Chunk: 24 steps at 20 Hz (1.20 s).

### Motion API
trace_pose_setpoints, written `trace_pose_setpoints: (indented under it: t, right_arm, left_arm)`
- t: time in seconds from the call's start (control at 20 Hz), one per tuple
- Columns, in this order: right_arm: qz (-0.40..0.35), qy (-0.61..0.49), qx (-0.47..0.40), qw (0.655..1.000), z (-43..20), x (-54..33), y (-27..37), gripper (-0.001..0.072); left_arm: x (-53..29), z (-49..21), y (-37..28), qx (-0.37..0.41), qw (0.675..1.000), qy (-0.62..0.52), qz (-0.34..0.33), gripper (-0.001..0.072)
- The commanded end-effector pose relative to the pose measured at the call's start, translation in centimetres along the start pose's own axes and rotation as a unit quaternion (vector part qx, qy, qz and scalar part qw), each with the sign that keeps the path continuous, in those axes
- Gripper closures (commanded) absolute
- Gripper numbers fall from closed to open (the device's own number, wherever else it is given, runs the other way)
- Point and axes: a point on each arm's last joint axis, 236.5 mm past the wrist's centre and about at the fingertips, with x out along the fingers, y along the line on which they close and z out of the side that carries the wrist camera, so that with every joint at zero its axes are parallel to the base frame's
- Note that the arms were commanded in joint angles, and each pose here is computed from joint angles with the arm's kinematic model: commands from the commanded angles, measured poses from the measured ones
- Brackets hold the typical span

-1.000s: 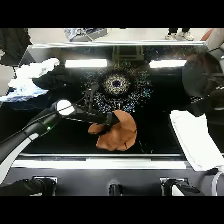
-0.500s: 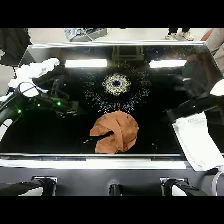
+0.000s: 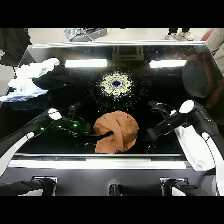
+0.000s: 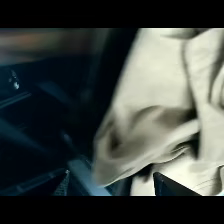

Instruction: Fold the shirts.

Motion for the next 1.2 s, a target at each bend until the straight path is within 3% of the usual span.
trace_pose_setpoints:
  t: [0.0, 0.05, 0.15, 0.6, 0.75, 1.0, 1.05, 1.1, 1.15]
  right_arm:
    - [0.003, 0.018, -0.004, 1.0, -0.3, 1.4, 0.9, 0.0026]
    - [0.001, 0.023, 0.0, 1.0, -0.4, 1.6, 0.9, 0.0026]
    - [0.001, 0.028, 0.015, 0.999, -0.5, 2.1, 0.6, 0.0027]
    - [0.077, -0.066, 0.157, 0.982, 1.2, 7.6, 1.6, 0.004]
    - [0.083, -0.073, 0.185, 0.976, 1.1, 8.3, 1.6, 0.0144]
    - [0.06, -0.075, 0.183, 0.978, 1.2, 10.1, 2.1, 0.0164]
    - [0.049, -0.081, 0.187, 0.978, 1.7, 10.6, 2.4, 0.0231]
    - [0.04, -0.088, 0.194, 0.976, 2.2, 11.0, 2.6, 0.0391]
    - [0.032, -0.096, 0.196, 0.975, 2.7, 11.4, 2.8, 0.0683]
  left_arm:
    - [2.2, 0.7, -0.9, -0.022, 0.999, -0.018, -0.015, 0.0282]
    - [2.2, 1.2, -0.8, -0.026, 0.999, -0.029, -0.013, 0.046]
    - [1.9, 1.7, -0.9, -0.021, 0.999, -0.037, -0.013, 0.0677]
    - [0.7, 2.4, -1.8, -0.004, 0.998, -0.054, -0.018, 0.0678]
    - [0.0, 2.6, -2.2, 0.001, 0.998, -0.064, -0.021, 0.0679]
    - [-0.6, 2.8, -2.7, 0.006, 0.997, -0.073, -0.024, 0.0679]
    - [-0.8, 2.8, -2.8, 0.007, 0.997, -0.075, -0.025, 0.0679]
    - [-1.0, 2.8, -2.9, 0.009, 0.997, -0.077, -0.026, 0.0679]
    - [-1.3, 2.9, -3.1, 0.011, 0.996, -0.081, -0.027, 0.0679]
